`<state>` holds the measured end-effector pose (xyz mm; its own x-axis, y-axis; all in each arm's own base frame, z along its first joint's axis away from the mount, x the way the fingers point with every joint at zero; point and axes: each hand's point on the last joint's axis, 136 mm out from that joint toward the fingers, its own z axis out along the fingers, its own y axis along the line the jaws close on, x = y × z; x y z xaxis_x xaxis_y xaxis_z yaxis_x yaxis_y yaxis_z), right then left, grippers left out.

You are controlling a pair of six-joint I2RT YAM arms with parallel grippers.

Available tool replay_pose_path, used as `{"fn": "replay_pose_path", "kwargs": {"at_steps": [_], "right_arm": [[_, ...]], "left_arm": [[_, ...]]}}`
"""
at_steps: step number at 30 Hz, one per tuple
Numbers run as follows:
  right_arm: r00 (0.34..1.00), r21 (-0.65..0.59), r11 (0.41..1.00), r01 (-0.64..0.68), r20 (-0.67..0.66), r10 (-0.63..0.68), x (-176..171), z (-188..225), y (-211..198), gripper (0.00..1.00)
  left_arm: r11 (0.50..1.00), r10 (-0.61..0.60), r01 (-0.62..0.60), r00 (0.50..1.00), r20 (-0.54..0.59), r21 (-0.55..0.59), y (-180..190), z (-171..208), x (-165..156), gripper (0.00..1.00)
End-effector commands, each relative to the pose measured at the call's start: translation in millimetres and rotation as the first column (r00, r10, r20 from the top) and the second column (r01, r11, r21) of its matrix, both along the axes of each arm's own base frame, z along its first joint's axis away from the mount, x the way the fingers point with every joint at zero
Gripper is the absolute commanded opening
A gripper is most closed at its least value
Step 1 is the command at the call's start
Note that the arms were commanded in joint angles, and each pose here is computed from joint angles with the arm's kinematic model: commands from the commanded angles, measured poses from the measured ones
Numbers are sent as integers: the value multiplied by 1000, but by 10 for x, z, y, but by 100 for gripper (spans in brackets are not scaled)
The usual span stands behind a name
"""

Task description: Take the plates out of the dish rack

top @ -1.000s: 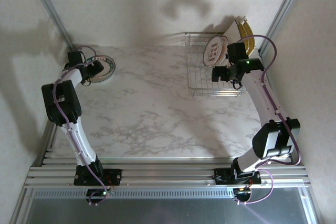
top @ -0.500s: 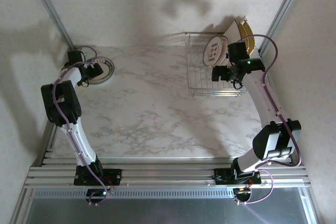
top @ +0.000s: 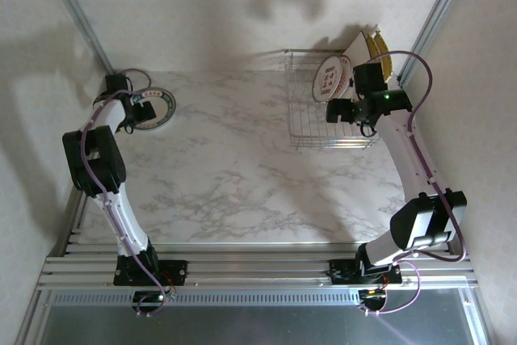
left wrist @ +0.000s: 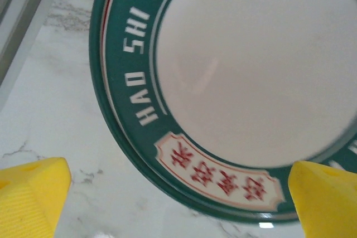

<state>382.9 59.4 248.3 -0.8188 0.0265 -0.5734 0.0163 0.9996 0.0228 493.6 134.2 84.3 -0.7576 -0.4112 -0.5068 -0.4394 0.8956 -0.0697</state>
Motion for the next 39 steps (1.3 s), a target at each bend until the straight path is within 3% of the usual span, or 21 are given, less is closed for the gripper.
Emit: {"fn": "replay_pose_path", "kwargs": {"at_steps": [1,9,15,25,39], "right_arm": [[1000,24,1000,1,26,-2,77,106,34,99],[995,7,999,-52,91,51,597,310,236,99],[994,-14,997,-82,73,83,1013,213,362,99],[996,-152,988,-19,88,33,1758,-144,257,98],[991,-118,993,12,132,4,2340,-518,140,90]], "left_arm": [[992,-101,98,994,30,74,-306,480,-50,100],[944,-305,302,952,1,135,-1227,976,-174,100],[920,-374,369,927,15,131,-1549,1121,-295,100],[909,-408,406,913,0,91,-1684,1091,-429,99],[913,-398,396,917,2,95,-1664,1159,-411,100]]}}
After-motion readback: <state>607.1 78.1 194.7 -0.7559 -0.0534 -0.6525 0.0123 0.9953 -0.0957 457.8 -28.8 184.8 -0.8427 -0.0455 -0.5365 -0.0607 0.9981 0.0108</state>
